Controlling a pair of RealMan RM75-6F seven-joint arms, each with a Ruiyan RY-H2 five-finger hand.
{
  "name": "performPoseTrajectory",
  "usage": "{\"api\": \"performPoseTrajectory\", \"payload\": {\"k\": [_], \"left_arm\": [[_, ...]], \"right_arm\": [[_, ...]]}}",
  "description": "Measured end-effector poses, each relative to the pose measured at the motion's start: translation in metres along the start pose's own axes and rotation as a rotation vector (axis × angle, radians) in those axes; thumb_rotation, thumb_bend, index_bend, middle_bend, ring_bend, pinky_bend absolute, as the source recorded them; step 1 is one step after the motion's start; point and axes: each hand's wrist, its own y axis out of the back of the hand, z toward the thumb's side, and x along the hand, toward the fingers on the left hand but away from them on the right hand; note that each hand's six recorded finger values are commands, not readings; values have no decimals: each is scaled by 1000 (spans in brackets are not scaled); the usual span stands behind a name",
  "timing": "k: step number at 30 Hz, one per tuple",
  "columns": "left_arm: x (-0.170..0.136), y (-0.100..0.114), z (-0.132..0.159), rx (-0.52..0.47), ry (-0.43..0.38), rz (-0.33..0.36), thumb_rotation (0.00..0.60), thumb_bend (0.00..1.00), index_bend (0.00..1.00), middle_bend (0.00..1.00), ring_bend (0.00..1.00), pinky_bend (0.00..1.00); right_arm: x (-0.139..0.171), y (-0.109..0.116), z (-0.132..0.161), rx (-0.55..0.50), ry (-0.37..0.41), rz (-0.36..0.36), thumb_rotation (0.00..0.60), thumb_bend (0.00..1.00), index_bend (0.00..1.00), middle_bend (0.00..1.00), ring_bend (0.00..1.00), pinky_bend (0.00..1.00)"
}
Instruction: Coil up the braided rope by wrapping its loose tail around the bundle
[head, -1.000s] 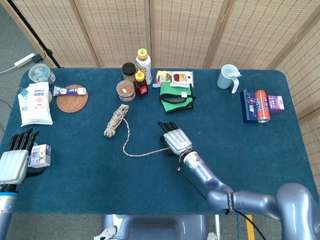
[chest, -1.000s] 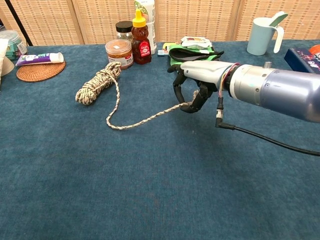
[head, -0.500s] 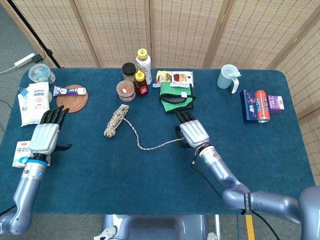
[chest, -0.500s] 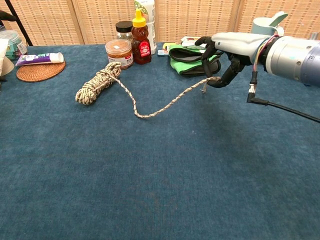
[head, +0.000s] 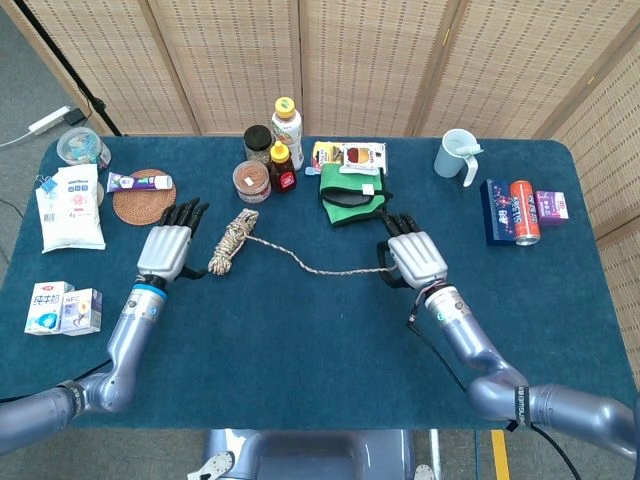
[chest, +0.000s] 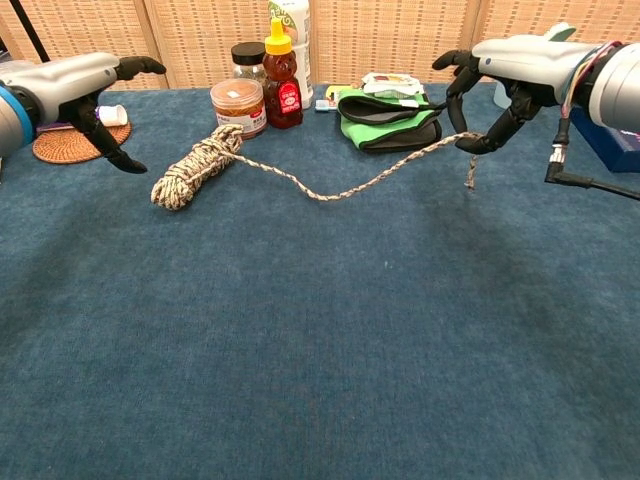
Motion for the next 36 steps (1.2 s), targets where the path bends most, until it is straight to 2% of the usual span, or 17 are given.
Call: {"api": "performPoseTrajectory", "payload": {"k": [8, 15, 29, 36], "left_arm": [[15, -28, 28, -14, -9, -28, 600, 27, 0, 0, 0, 0], [23, -44, 38, 1, 46, -35, 600, 27, 0, 0, 0, 0], [40, -57, 33, -38, 134, -31, 600, 61, 0, 0, 0, 0], [53, -52, 22, -47, 172, -2, 600, 91, 0, 0, 0, 0]], "right_arm": [[1, 0, -9, -1, -11, 5, 600, 399, 609, 0, 0, 0], [3, 3, -13, 5, -12, 3, 600, 400, 610, 0, 0, 0], [3, 6, -22, 2, -25, 3, 600, 400, 615, 0, 0, 0], [3, 6, -23, 4, -26, 2, 600, 400, 617, 0, 0, 0]]}}
